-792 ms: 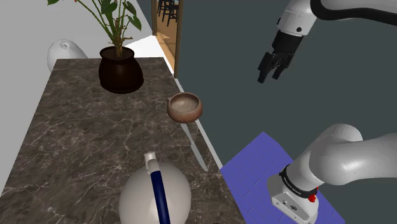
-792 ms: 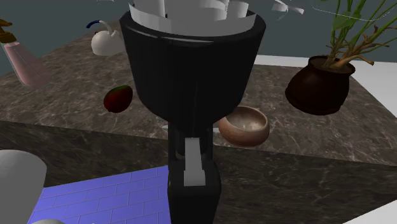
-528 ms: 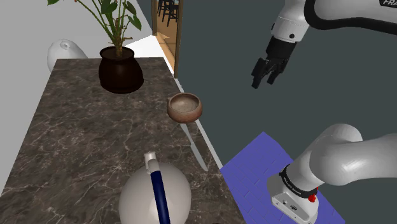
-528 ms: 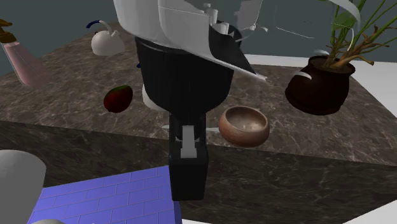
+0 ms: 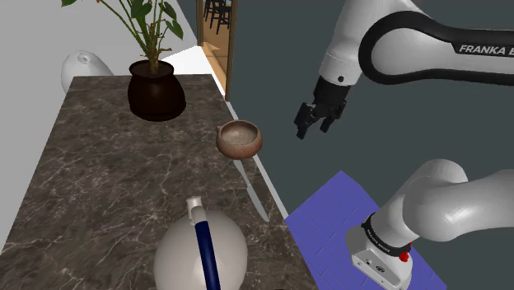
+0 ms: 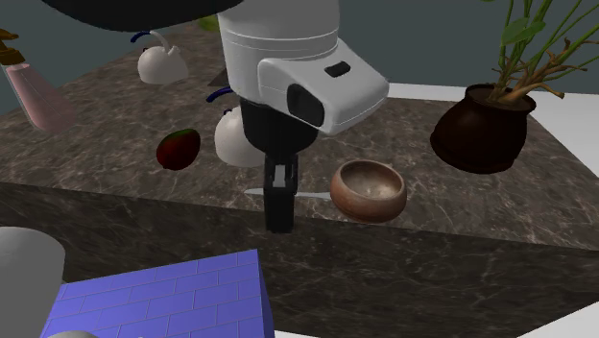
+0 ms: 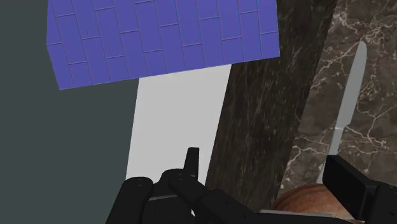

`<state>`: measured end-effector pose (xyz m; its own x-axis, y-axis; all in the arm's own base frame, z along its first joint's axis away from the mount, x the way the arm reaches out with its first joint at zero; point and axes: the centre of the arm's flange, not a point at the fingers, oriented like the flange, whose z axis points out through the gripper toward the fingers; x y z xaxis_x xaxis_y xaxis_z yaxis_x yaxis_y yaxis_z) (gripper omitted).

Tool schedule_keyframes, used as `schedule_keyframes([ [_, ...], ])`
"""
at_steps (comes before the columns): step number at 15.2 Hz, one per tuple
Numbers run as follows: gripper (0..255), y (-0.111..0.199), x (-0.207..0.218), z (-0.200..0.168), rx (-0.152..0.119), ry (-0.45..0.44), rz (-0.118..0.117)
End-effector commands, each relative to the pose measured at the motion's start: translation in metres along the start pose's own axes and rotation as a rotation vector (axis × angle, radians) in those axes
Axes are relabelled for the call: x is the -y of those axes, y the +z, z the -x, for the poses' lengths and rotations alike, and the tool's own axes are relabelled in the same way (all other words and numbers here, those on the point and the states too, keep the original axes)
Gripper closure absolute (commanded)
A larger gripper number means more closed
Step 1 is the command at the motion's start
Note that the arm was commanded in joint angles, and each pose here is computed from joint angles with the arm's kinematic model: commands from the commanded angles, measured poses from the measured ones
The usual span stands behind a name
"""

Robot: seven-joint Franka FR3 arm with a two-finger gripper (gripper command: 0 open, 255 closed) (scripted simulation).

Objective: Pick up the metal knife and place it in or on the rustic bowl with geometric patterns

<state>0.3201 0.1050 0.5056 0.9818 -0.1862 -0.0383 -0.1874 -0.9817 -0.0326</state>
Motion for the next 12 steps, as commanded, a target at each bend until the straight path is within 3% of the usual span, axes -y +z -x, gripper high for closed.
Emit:
schedule_keyframes([
  [1, 0, 0.017, 0.019, 0.001, -0.007, 0.013, 0.001],
  [12, 0, 0.105, 0.135, -0.001, -0.037, 0.075, 0.011],
])
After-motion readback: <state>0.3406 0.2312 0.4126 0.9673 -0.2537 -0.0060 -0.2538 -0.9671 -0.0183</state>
